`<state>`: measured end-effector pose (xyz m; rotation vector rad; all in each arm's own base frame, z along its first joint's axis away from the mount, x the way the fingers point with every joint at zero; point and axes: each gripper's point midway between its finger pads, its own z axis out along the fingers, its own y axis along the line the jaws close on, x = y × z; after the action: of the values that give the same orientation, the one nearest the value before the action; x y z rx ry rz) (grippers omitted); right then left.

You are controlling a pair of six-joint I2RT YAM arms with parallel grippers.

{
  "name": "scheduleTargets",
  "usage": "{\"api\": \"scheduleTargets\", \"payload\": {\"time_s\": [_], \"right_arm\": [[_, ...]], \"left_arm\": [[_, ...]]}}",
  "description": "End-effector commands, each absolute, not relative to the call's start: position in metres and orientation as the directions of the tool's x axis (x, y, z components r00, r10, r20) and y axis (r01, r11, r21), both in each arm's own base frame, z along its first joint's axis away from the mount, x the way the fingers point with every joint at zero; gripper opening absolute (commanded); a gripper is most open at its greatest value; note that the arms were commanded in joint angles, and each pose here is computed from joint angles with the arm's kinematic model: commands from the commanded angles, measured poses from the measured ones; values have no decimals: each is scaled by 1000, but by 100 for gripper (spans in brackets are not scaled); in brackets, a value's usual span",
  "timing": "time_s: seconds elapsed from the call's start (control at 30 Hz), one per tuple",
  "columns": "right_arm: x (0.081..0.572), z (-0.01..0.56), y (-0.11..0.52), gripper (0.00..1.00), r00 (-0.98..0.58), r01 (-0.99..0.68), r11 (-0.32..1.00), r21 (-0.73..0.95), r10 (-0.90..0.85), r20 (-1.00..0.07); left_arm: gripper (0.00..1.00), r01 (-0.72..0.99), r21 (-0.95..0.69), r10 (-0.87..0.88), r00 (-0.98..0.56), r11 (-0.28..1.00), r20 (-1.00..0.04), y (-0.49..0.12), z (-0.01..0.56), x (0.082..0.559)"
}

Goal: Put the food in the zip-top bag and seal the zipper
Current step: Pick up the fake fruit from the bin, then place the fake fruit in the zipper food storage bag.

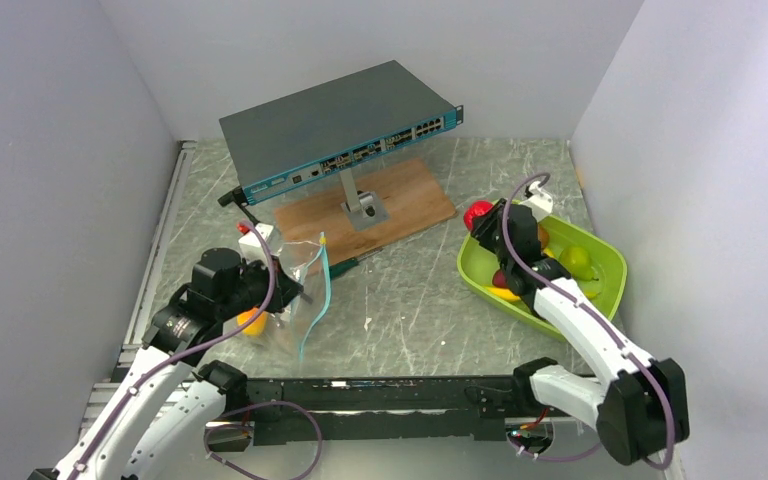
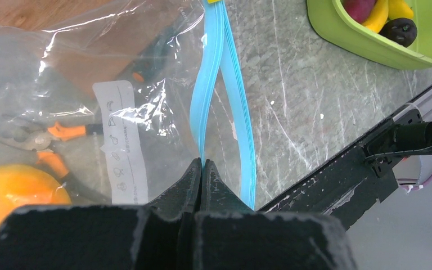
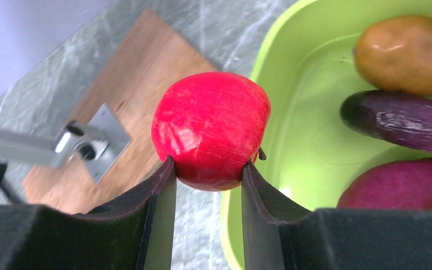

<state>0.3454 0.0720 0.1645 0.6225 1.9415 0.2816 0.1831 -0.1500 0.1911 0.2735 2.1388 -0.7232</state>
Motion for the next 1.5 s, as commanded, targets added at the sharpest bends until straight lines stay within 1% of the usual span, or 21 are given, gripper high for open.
{"api": "scheduleTargets", "payload": {"time_s": [0.0,0.1,0.23,0.33,0.47,0.6,0.7,0.83,1.07,1.3,1.47], "right_arm": [[326,191,106,5,-351,106,893,438,446,-824],[309,210,142,5,-369,-68,886,458,404,-837],[283,232,196,4,-422,-300,807,508,365,-830],[259,247,238,4,-450,-450,717,532,333,-829],[216,264,296,4,-476,-644,560,521,240,-846],[176,280,347,4,-463,-766,422,485,161,-871],[164,280,374,4,-454,-803,370,468,128,-881],[158,270,399,5,-445,-825,349,444,83,-892],[163,238,411,4,-403,-834,405,375,19,-915],[172,218,421,4,-353,-828,473,303,-20,-935],[180,211,420,3,-348,-808,513,291,-16,-937]], "left_arm": [[0,463,-401,-66,-587,790,-807,-154,206,183],[0,457,-400,-69,-586,795,-807,-153,206,184],[0,447,-397,-75,-584,802,-808,-151,206,184],[0,437,-395,-78,-586,808,-807,-149,205,185],[0,428,-393,-78,-589,814,-804,-148,203,187],[0,421,-391,-76,-595,819,-800,-148,201,188],[0,424,-390,-74,-594,817,-801,-149,202,188],[0,437,-393,-74,-587,809,-806,-150,204,186],[0,485,-397,-88,-542,780,-836,-152,217,180],[0,551,-399,-97,-496,733,-863,-158,231,170],[0,556,-393,-108,-475,732,-873,-155,236,167]]}}
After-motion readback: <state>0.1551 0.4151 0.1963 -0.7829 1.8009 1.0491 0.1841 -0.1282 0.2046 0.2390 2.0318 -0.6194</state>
